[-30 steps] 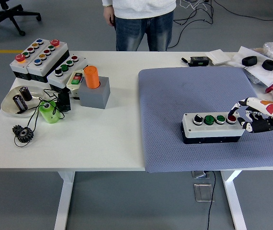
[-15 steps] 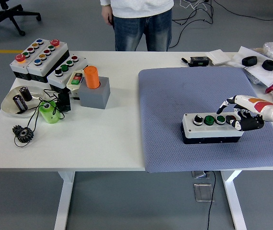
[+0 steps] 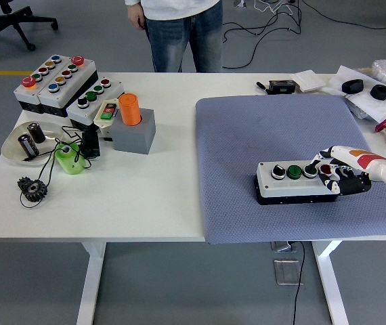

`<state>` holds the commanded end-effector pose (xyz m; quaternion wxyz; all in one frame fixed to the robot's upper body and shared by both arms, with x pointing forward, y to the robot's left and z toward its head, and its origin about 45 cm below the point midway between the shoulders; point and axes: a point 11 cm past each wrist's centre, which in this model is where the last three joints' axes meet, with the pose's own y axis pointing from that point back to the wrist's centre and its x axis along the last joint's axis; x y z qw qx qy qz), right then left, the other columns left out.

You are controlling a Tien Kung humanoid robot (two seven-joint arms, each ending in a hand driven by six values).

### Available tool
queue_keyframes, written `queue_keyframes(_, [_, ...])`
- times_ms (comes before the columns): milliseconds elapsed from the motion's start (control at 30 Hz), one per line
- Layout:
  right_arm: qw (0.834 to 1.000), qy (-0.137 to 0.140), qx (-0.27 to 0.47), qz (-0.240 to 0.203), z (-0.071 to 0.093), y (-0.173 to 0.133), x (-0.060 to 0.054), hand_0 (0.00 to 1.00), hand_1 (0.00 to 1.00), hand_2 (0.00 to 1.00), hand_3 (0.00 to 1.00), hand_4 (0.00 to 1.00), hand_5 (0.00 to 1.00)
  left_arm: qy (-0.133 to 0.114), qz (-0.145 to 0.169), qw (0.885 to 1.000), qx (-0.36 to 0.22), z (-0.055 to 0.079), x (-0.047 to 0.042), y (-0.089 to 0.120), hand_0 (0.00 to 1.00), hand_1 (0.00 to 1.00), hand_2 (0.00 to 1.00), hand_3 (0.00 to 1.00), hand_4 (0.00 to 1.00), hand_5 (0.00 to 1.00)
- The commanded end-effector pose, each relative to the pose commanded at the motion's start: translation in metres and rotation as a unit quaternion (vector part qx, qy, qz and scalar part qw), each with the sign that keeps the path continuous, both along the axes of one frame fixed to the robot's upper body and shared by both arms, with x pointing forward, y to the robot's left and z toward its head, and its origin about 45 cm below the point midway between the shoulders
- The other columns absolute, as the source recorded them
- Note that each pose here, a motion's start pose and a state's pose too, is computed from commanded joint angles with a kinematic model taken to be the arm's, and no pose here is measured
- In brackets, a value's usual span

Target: Pick up the button,place it on the desk,press the button,press the button

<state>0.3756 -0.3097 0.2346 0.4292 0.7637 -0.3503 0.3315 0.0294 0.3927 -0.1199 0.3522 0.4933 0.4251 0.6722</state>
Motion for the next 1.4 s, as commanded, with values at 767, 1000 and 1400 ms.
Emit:
queue_keyframes(767, [0.997, -0.069, 0.037, 0.004, 0.053, 0.008, 0.013, 0.089, 0.002, 0.072, 0.645, 0.463, 0.002, 0.005, -0.001, 1.000, 0.003, 0.000, -0.0055, 0.003, 0.670, 0.676, 0.676, 0.626, 0.442, 0.998])
queue_keyframes(1000, [0.991, -0.098, 0.087, -0.027, 0.073, -0.003, 0.019, 0.096, 0.002, 0.076, 0.649, 0.476, 0.002, 0.003, 0.001, 1.000, 0.004, 0.001, -0.0039, 0.003, 0.670, 0.673, 0.673, 0.626, 0.443, 0.998])
queue_keyframes(1400, [0.910, -0.127, 0.350, -0.185, 0.107, -0.066, 0.035, 0.567, 0.589, 0.658, 0.830, 0.507, 0.047, 0.000, 0.003, 1.000, 0.004, 0.001, -0.0006, 0.004, 0.668, 0.670, 0.672, 0.626, 0.443, 0.998])
